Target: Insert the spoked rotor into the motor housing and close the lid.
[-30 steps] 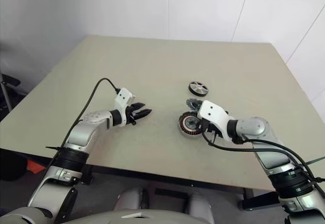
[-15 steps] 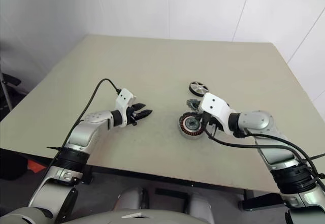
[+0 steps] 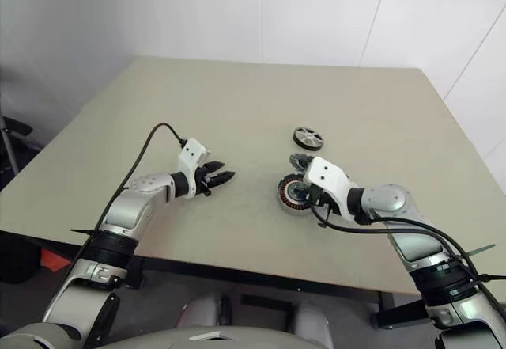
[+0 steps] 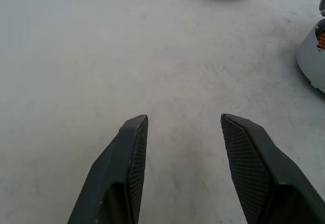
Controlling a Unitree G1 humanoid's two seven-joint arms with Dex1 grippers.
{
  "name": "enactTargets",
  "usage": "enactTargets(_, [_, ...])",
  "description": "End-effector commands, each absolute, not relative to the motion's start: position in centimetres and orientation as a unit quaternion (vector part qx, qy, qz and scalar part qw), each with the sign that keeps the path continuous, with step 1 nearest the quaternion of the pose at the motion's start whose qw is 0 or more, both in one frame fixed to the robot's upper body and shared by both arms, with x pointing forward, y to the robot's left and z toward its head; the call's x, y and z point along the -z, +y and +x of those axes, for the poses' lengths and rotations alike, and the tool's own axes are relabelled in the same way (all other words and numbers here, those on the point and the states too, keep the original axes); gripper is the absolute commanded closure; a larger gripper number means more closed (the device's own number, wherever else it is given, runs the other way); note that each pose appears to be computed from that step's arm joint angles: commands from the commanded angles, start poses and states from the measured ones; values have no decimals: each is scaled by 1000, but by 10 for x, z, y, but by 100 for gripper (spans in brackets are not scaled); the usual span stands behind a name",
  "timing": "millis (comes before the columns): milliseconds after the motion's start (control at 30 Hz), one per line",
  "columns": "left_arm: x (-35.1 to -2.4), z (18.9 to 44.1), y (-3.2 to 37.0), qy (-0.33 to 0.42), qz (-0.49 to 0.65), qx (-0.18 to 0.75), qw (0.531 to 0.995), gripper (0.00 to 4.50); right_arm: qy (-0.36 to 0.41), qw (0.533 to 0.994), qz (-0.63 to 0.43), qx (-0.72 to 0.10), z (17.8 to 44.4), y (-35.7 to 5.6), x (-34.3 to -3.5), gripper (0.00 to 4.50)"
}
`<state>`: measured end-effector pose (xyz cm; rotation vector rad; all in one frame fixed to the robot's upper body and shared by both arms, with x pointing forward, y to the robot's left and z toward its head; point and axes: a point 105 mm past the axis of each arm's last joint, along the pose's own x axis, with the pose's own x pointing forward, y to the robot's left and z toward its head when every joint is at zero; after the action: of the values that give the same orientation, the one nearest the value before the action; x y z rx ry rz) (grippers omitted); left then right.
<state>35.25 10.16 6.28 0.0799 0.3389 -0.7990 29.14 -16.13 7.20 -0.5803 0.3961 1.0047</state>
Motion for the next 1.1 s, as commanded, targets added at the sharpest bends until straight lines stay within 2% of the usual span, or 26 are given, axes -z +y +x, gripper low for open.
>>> enactTargets(33, [-72, 355, 101, 145, 44, 387, 909, 207, 156, 828, -286, -456, 299, -168, -96, 445])
enactTargets(500, [-69, 355, 102, 148, 46, 386, 909, 207, 132, 826, -290, -466, 304, -155, -113, 445])
enactTargets(667, [-69, 356, 105, 148, 46, 382, 911, 207, 146, 819, -294, -471, 303, -151, -101, 445])
enactTargets(900, [-69, 355, 107, 149, 47, 379, 912, 207, 139, 819, -288, -477, 300, -148, -110, 445])
enactTargets(1100, [-69, 355, 106, 148, 47, 380, 912, 207, 157, 820, -270, -479, 298, -146, -96, 445])
